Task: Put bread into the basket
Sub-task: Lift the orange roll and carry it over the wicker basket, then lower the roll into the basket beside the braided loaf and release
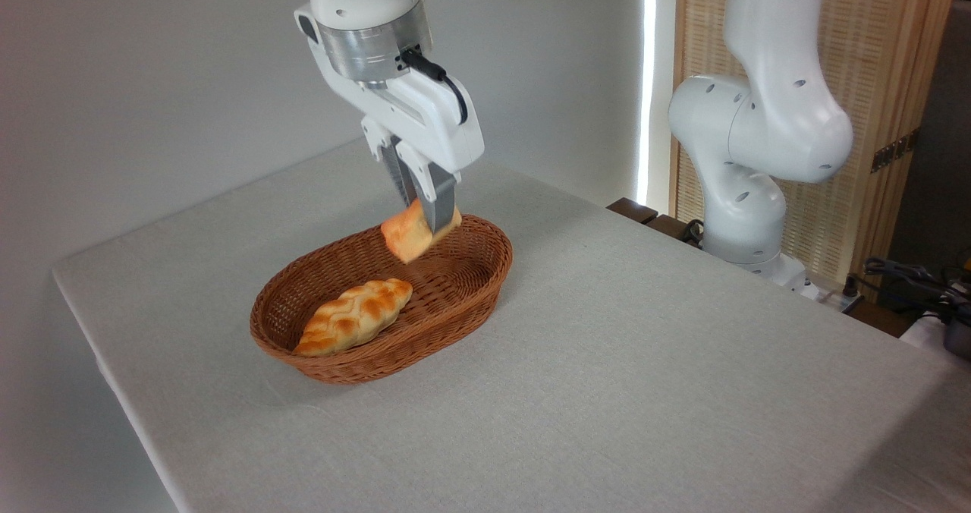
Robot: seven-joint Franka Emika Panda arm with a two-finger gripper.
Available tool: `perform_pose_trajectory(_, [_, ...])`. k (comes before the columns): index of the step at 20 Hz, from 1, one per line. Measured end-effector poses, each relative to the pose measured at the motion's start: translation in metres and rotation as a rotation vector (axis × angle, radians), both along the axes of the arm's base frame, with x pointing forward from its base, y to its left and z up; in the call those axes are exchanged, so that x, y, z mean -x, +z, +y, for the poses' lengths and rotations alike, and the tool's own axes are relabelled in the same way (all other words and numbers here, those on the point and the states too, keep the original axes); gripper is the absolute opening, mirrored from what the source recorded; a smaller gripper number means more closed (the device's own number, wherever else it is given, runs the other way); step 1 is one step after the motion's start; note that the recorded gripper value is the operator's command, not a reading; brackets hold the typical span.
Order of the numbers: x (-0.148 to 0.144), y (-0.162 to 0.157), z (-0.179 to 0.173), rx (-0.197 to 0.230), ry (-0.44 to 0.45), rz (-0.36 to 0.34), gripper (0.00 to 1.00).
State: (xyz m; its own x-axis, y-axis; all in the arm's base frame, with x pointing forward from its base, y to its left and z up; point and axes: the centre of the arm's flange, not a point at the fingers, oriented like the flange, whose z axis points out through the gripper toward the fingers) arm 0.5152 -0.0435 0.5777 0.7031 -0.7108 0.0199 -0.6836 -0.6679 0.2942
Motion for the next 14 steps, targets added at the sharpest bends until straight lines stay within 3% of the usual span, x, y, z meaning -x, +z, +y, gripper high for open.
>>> perform_pose_trajectory(2, [0.008,-0.014,-0.025,0.018,-0.042,0.045,0.36])
perform_pose_trajectory(4, [0.019,-0.039,-0.056,0.008,-0.1,0.099,0.45])
perform_pose_trajectory(6, [0.032,-0.069,-0.088,-0.012,-0.163,0.144,0.89])
perform_pose_trajectory(8, [0.041,-0.097,-0.117,-0.03,-0.203,0.138,0.92])
perform_pose_trajectory(9, [0.044,-0.106,-0.125,-0.036,-0.212,0.131,1.0])
perform_pose_trajectory(14, [0.044,-0.115,-0.128,-0.04,-0.206,0.106,1.0])
